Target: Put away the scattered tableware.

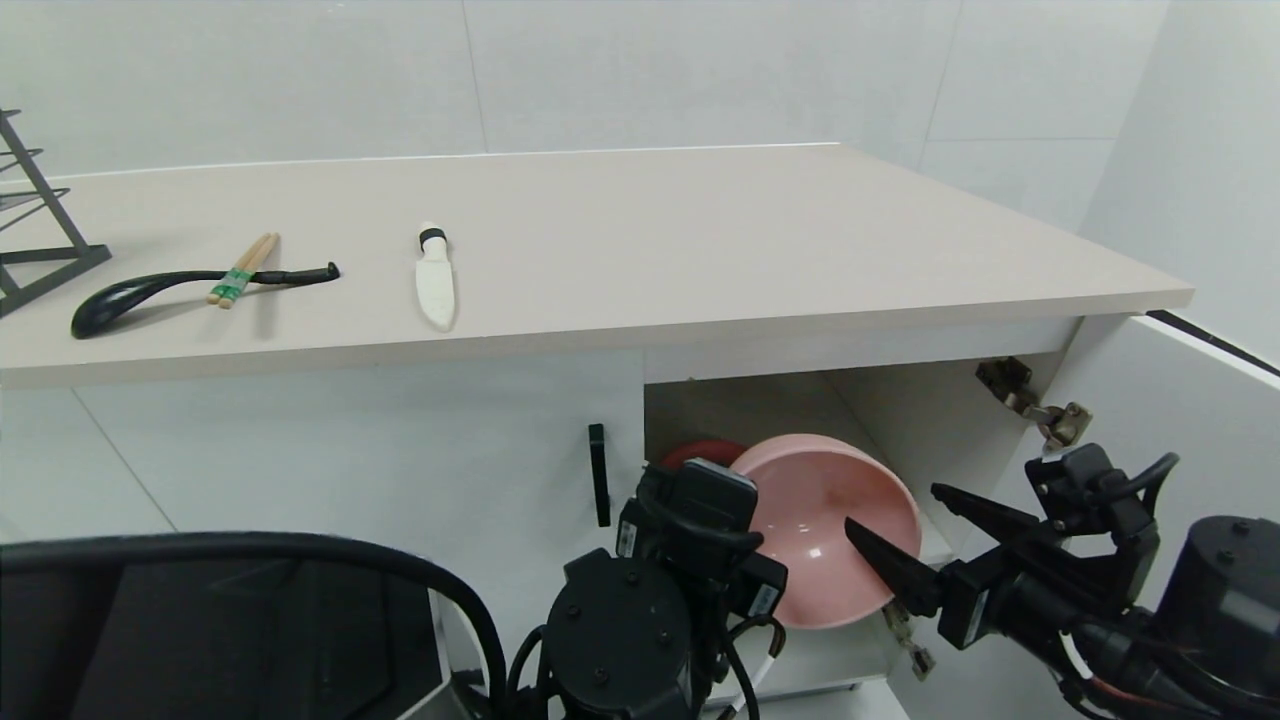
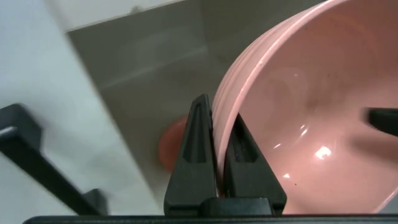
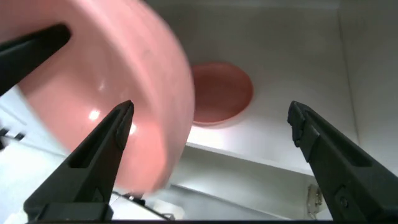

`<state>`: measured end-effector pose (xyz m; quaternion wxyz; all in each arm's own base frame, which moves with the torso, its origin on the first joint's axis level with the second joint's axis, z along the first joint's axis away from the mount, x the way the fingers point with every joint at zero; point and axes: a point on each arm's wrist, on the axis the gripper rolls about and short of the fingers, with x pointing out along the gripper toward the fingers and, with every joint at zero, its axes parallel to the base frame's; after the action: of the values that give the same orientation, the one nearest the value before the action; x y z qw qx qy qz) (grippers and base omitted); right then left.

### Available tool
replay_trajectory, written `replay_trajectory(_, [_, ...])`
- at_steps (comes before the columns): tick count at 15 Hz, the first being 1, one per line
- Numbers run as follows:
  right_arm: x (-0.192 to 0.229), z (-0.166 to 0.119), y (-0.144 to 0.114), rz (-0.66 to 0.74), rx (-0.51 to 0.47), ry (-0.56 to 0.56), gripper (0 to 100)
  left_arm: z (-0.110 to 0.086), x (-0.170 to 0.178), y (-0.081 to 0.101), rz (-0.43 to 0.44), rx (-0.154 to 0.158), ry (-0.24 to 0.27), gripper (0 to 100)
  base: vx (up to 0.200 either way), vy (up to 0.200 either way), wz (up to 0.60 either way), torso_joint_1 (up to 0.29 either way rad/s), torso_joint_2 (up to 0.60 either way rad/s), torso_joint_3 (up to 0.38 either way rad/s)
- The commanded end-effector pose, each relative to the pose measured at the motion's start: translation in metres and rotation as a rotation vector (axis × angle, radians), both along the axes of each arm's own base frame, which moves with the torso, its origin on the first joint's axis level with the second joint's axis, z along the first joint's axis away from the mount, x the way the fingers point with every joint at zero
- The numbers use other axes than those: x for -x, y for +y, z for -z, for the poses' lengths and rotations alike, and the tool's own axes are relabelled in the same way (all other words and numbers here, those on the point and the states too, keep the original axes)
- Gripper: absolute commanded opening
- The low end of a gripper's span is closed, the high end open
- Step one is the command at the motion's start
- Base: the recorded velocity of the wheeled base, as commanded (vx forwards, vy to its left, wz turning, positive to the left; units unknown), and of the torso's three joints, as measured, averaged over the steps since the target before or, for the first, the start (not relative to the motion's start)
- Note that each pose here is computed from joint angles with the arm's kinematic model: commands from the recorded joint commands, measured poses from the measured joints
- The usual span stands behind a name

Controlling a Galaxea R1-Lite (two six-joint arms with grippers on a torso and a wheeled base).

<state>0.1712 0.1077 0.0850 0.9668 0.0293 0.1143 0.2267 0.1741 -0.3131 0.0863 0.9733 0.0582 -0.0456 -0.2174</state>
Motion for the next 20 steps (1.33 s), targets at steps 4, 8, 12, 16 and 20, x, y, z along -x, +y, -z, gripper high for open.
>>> replay_trajectory(4, [0.0, -0.001, -0.002, 0.008, -0.004, -0.007, 0, -0.004, 0.007, -0.006, 0.026, 0.016, -0.008, 0, 0.0, 0.0, 0.0, 0.0, 0.0, 0.0])
replay_trajectory(8, [0.01, -0.01, 0.005, -0.052, -0.027, -0.039, 0, -0.009, 0.004, -0.01, 0.024, 0.04, -0.021, 0, 0.0, 0.0, 0.0, 0.0, 0.0, 0.0])
replay_trajectory(12, [0.016, -0.015, 0.009, -0.082, -0.043, -0.062, 0, -0.009, 0.008, -0.015, 0.039, 0.048, -0.023, 100, 0.0, 0.0, 0.0, 0.0, 0.0, 0.0])
replay_trajectory(16, [-0.002, 0.009, 0.002, -0.003, 0.023, 0.036, 0, -0.015, 0.01, -0.014, 0.042, 0.061, -0.029, 100, 0.0, 0.0, 0.0, 0.0, 0.0, 0.0])
replay_trajectory(20, [-0.015, 0.025, -0.004, 0.054, 0.059, 0.1, 0, -0.03, 0.023, -0.007, 0.069, 0.085, -0.039, 100, 0.0, 0.0, 0.0, 0.0, 0.0, 0.0])
